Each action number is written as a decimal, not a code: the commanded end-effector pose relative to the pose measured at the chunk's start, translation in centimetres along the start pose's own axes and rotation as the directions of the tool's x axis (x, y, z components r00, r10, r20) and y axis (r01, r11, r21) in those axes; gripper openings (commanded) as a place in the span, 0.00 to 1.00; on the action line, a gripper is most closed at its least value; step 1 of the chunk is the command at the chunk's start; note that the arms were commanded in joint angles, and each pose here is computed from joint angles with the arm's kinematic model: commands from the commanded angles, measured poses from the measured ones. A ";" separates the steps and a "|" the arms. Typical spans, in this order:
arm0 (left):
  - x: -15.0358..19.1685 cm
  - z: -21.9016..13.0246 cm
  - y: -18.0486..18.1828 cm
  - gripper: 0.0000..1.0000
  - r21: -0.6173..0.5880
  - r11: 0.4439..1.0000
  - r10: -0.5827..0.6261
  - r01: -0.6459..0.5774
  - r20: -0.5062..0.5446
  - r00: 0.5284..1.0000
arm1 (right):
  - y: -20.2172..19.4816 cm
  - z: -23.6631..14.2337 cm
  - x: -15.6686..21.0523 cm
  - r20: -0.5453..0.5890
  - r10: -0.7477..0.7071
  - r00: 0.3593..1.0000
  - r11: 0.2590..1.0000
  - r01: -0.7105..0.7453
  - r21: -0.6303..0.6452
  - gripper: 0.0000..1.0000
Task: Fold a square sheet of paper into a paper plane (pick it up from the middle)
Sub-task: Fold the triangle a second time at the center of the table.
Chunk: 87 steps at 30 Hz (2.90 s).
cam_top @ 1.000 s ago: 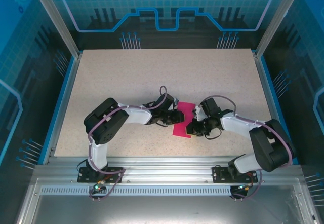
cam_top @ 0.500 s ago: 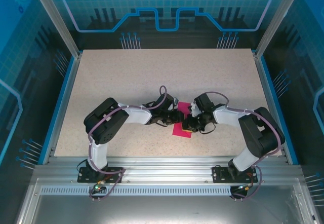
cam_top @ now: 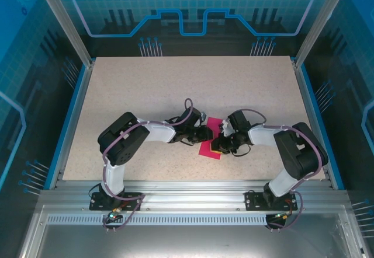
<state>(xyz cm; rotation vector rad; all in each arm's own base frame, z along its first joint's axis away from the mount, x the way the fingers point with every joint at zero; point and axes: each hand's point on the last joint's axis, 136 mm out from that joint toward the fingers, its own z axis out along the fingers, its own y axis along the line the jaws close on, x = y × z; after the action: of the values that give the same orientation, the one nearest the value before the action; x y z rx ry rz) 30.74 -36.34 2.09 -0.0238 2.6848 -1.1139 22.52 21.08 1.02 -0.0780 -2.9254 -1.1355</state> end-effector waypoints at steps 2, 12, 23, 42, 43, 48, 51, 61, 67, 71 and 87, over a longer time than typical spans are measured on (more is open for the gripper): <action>1.9 1.1 4.2 0.23 -0.147 0.989 -0.042 0.032 -0.064 0.997 | -2.8 -0.2 3.3 -0.066 0.080 0.995 0.995 -0.076 0.068 0.17; 2.0 1.2 4.3 0.22 -0.153 0.988 -0.043 0.032 -0.071 0.997 | -4.5 -0.9 6.4 -0.093 0.100 0.991 0.991 -0.090 0.103 0.18; 1.7 0.7 2.5 0.23 -0.093 0.995 -0.030 0.023 -0.068 0.997 | -4.3 -4.1 5.2 0.026 0.055 0.998 0.989 -0.058 0.135 0.28; 0.2 -1.5 -1.9 0.27 0.016 1.000 0.016 -0.015 -0.025 1.000 | -1.7 -4.8 -2.2 0.124 0.001 0.992 1.000 -0.001 0.006 0.53; 0.2 -1.5 -1.9 0.27 0.016 1.000 0.015 -0.015 -0.026 1.000 | -1.8 -4.7 -2.2 0.120 0.003 0.993 1.000 -0.004 0.006 0.53; 0.2 -1.4 -1.7 0.27 0.007 1.000 0.012 -0.012 -0.032 0.999 | -1.7 -4.2 -2.5 0.113 0.008 0.994 1.000 -0.007 -0.015 0.50; 0.3 -1.2 -1.5 0.27 -0.002 1.000 0.008 -0.008 -0.040 0.999 | -1.7 -4.1 -2.7 0.110 0.009 0.994 1.000 -0.007 -0.017 0.48; 0.8 -0.5 -0.6 0.27 -0.032 0.999 0.002 -0.004 -0.069 0.998 | -2.0 -5.8 -3.8 0.178 0.009 0.984 0.997 -0.023 0.075 0.48; 0.9 -0.1 -0.3 0.27 -0.040 0.999 -0.004 0.001 -0.083 0.997 | -2.4 -5.1 -4.6 0.165 0.033 0.986 0.997 -0.044 0.069 0.51; 1.0 0.1 -0.3 0.27 -0.042 0.999 -0.004 0.001 -0.088 0.996 | -2.6 -4.6 -4.8 0.154 0.048 0.987 0.996 -0.058 0.066 0.52; 1.1 0.0 -0.4 0.26 -0.043 0.999 -0.003 -0.001 -0.088 0.996 | -1.5 -4.0 -4.4 0.125 0.034 0.992 0.999 -0.035 0.001 0.46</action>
<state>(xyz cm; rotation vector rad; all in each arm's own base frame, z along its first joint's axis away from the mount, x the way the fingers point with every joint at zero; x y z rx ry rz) 30.07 -36.24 2.16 -0.0306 2.7670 -1.0797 26.55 16.35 2.38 -0.2230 -3.0504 -1.0942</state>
